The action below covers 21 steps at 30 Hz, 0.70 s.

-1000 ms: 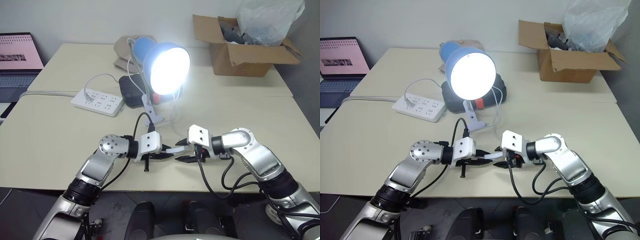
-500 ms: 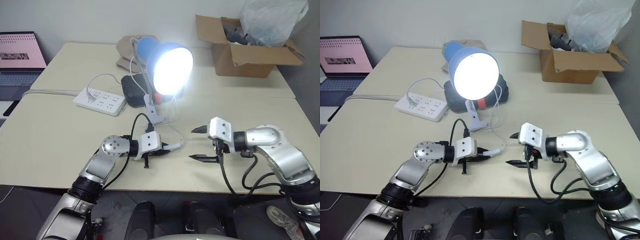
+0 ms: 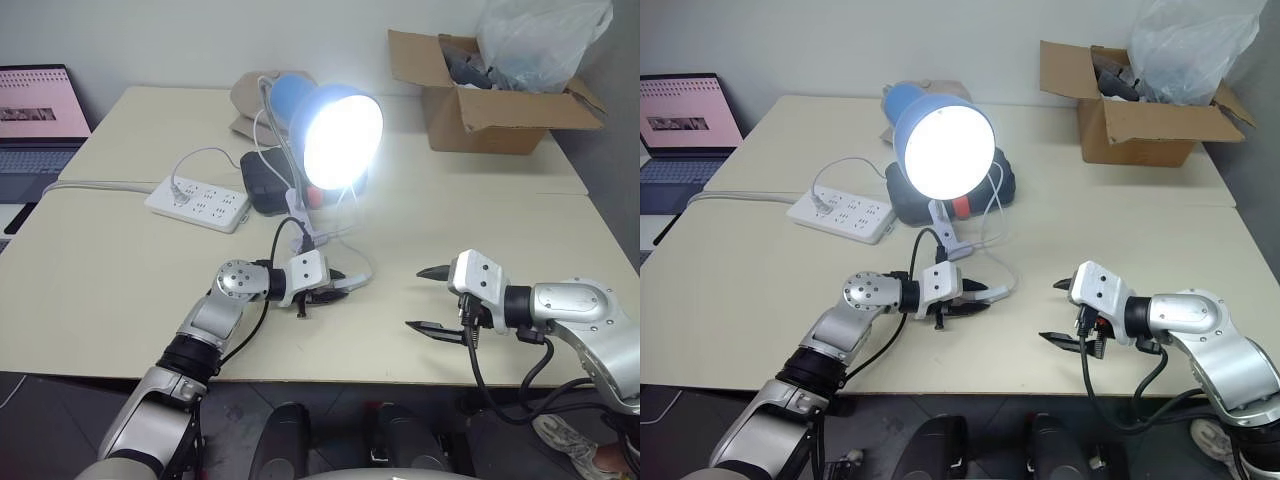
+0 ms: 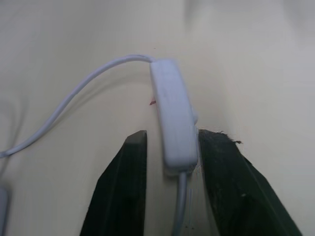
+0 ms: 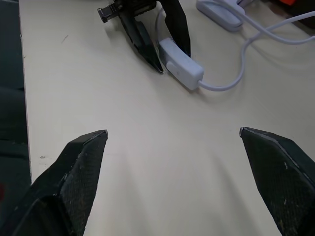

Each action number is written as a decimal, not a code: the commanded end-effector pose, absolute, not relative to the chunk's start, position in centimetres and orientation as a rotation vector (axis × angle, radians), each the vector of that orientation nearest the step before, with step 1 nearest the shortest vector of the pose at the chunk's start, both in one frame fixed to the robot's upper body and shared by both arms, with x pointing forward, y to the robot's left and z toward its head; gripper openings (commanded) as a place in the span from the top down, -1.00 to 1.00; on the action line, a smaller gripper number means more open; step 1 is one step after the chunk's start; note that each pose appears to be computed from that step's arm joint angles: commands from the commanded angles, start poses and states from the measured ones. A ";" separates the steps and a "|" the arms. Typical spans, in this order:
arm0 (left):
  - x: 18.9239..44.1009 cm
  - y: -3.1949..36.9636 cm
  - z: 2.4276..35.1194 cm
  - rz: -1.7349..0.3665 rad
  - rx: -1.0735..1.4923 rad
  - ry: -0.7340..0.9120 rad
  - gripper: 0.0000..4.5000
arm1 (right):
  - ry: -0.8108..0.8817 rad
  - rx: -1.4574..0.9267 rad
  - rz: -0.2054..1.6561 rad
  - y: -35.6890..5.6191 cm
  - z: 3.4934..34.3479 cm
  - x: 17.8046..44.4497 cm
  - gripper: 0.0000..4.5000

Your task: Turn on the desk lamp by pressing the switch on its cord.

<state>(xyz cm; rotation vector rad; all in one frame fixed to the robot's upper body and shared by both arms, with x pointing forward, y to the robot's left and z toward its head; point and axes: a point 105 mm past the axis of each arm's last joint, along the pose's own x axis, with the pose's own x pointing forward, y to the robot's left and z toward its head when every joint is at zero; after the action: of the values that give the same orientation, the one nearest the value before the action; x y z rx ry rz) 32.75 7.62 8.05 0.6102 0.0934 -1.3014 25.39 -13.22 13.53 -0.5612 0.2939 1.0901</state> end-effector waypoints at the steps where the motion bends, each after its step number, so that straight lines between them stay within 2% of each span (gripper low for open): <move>1: 33.0 8.0 10.4 -1.288 0.572 0.039 -0.25 | 0.261 -0.586 1.073 -13.4 14.2 25.3 -1.00; 8: 31.5 9.5 12.7 -1.277 0.486 0.031 -0.89 | 0.253 -0.584 1.074 -13.8 14.1 25.5 -1.00; 11: 30.1 11.1 13.2 -1.267 0.477 0.064 -0.89 | 0.211 -0.571 1.091 -13.9 14.8 25.6 -1.00; 17: 29.7 15.0 14.6 -1.068 0.479 0.099 -0.89 | 0.166 -0.589 1.108 -15.2 15.8 25.6 -1.00; 21: 28.0 16.5 14.0 -1.040 0.464 0.156 -0.89 | 0.158 -0.531 1.125 -15.9 16.8 25.8 -1.00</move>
<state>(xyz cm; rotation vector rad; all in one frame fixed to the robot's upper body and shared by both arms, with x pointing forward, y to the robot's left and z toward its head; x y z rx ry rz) 28.64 16.86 12.91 0.4639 0.2002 -1.0307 25.85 -15.87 15.32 -0.5313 0.2104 1.1057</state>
